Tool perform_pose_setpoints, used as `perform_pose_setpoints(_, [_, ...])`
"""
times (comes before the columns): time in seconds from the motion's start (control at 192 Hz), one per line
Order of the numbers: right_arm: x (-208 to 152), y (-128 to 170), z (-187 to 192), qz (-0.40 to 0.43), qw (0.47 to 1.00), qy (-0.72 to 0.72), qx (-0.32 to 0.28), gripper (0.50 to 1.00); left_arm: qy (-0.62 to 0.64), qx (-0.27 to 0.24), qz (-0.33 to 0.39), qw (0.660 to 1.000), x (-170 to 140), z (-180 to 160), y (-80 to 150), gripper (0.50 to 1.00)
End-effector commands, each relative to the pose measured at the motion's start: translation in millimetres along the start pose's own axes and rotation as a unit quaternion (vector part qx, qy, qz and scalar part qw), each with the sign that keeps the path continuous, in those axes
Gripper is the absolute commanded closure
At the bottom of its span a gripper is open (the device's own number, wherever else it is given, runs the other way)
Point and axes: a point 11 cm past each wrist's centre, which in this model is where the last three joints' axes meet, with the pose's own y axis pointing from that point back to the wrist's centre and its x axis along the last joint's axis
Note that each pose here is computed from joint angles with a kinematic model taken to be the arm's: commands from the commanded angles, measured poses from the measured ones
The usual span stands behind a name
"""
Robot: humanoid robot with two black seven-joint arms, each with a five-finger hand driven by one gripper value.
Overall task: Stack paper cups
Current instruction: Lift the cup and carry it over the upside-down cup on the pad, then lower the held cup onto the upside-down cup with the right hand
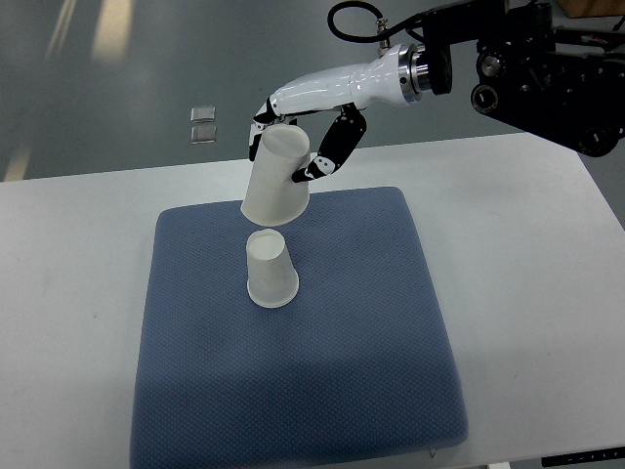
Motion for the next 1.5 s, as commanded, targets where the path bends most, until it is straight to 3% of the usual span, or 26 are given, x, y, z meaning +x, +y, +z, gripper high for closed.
perform_pose_setpoints(0.0, [-8,-11,-3,-0.010,1.000,-0.002,0.003,1.000,0.000,0.000,0.000,1.000,0,0,0,0.500])
perform_pose_setpoints(0.606, [-25,-33,-5,-0.027,1.000,-0.007,-0.002,1.000,0.000,0.000,0.000,1.000,0,0,0,0.500])
perform_pose_setpoints(1.493, [-33,-43,-5,-0.029,1.000,-0.004,-0.006,0.953,0.000,0.000,0.000,1.000,0,0,0,0.500])
